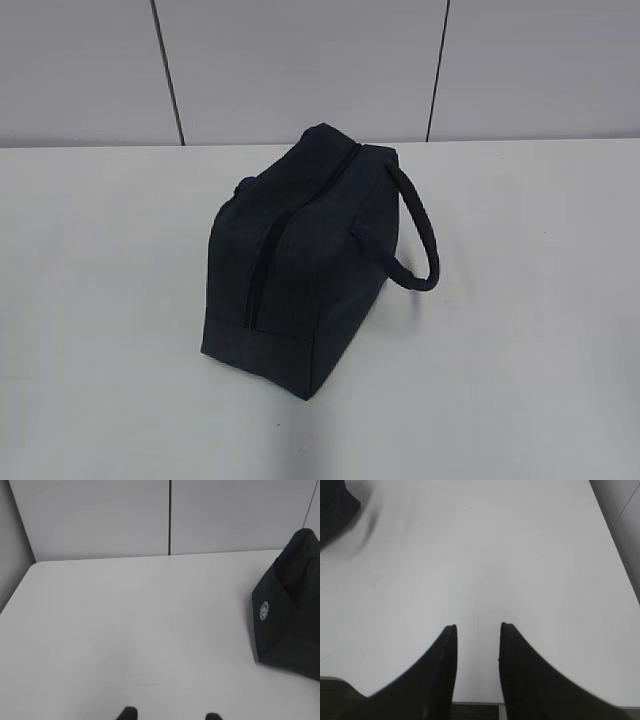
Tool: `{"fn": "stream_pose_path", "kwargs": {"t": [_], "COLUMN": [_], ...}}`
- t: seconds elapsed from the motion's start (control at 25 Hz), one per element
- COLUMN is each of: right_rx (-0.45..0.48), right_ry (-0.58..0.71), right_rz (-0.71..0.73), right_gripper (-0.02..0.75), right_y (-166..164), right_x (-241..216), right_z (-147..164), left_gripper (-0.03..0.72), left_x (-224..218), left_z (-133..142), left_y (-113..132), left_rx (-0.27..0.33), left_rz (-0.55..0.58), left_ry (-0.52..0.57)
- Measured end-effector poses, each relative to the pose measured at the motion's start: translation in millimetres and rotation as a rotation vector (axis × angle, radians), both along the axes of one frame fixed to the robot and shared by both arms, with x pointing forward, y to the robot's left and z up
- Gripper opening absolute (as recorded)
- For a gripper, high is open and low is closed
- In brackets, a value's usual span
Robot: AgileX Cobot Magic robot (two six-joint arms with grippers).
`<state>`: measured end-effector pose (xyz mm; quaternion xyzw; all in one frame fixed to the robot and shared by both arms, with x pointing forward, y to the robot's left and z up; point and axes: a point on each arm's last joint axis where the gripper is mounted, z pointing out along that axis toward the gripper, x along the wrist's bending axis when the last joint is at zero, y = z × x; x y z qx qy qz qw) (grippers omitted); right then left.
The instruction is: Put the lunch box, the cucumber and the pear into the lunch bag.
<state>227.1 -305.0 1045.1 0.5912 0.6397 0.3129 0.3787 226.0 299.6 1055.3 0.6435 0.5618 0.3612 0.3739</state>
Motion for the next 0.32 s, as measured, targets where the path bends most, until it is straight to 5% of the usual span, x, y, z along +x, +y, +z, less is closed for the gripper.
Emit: {"fn": "stream_pose_path", "kwargs": {"t": [0.32], "right_rx": [-0.001], "right_ry": [0.000], "right_rz": [0.000], "right_gripper": [0.240], "right_y": [0.0], "right_x": [0.0], "right_z": [0.0], "left_gripper": [0.243], "left_x": [0.0], "left_z": [0.0], "left_y": [-0.2], "left_rx": [-0.002], "left_rz": [0.000], "left_ry": [0.000]}}
